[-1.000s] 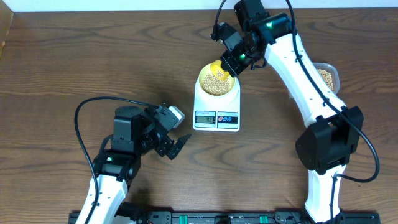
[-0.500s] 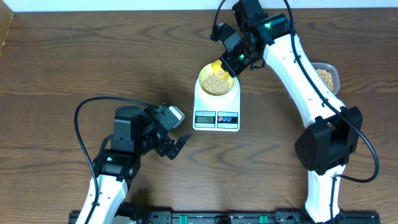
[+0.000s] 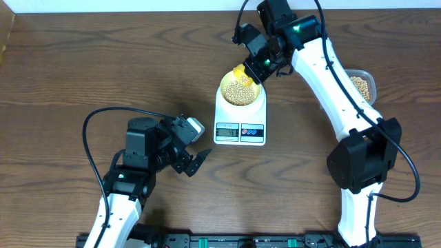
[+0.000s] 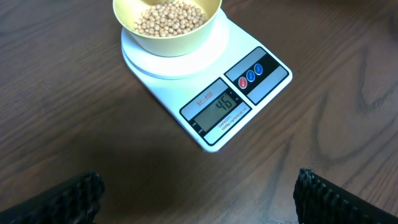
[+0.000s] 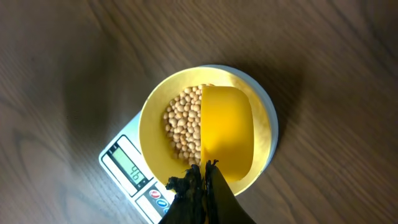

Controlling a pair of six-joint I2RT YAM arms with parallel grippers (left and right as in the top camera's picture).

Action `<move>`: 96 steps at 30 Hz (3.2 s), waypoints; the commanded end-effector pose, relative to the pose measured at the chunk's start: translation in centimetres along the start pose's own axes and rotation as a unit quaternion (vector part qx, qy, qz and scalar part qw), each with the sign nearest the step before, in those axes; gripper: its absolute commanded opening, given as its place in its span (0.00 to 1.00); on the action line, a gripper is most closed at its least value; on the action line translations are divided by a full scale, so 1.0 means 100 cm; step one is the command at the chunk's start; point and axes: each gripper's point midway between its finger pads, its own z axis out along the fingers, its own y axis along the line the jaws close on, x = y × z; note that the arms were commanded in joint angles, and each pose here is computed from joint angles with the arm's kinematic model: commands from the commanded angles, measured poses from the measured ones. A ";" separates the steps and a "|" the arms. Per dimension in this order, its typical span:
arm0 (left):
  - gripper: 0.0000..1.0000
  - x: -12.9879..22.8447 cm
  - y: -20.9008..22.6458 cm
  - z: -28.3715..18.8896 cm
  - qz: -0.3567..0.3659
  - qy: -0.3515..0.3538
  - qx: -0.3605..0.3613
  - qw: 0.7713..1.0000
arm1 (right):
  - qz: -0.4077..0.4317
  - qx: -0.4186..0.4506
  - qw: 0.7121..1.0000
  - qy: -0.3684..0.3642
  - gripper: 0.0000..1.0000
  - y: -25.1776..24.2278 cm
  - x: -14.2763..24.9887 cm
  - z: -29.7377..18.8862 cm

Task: Scoop item into bowl and weigh 50g on scale
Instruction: 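Tip the scoop further over the bowl to empty remaining beans, then carry the empty scoop right to the clear soybean tub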

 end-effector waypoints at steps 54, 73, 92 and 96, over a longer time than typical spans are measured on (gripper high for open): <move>0.99 -0.005 0.004 -0.003 0.002 -0.005 -0.009 1.000 | -0.057 0.043 0.997 0.002 0.01 0.022 -0.011 -0.010; 0.99 -0.005 0.004 -0.003 0.002 -0.005 -0.009 1.000 | -0.057 0.072 0.996 0.015 0.01 0.021 -0.010 -0.013; 0.99 -0.005 0.004 -0.003 0.002 -0.005 -0.009 1.000 | -0.035 0.077 0.996 -0.002 0.01 0.013 -0.016 -0.016; 1.00 -0.005 0.004 -0.003 0.002 -0.005 -0.009 1.000 | -0.052 0.081 0.995 0.003 0.01 0.011 -0.014 -0.016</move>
